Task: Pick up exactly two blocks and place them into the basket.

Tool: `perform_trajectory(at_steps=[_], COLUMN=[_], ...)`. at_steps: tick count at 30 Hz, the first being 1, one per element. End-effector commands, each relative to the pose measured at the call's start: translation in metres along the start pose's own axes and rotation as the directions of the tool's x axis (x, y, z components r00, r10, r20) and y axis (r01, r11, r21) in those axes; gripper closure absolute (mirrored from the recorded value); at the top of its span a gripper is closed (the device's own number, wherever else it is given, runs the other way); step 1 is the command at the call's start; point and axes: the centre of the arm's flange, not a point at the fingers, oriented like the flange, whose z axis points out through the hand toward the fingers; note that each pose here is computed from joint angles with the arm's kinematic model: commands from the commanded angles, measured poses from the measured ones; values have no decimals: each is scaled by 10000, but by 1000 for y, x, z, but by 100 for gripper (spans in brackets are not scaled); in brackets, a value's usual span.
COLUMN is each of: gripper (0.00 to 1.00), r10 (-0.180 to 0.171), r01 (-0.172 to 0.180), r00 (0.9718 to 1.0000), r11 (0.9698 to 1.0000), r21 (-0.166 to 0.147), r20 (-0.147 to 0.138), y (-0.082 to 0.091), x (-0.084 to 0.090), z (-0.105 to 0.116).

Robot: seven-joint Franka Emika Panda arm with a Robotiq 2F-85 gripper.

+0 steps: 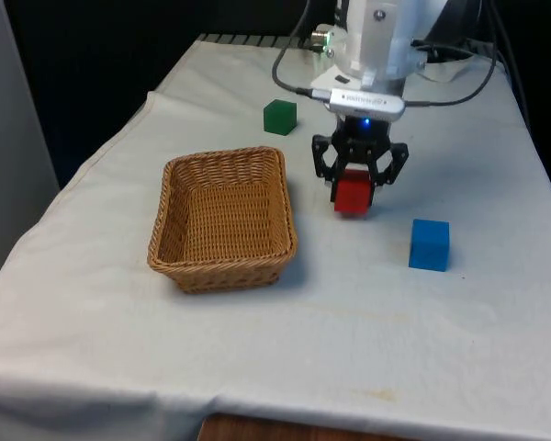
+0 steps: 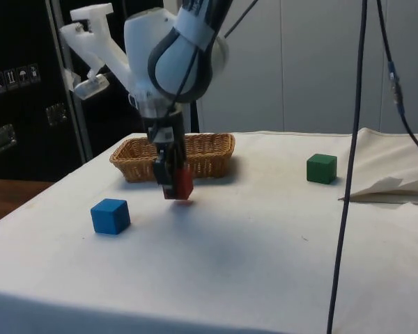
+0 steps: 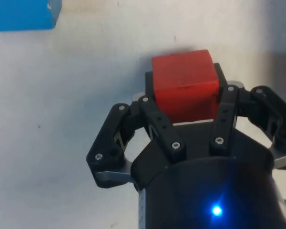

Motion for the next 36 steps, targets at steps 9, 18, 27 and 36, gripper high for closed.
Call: perform_trajectory(at_steps=[9,18,27,36], gripper=[100,100,100,100], r10=[185,228,244,232], r01=[-185,-226,-239,-224], r00=[9998,9997,9995,9992], r11=[9998,9996,9994,9995], r21=[64,172,266,231], r20=[8,-96,-211,-311], y=[6,16,33,54], x=[-2,4,24,53], z=[-32,-66,-93,-109])
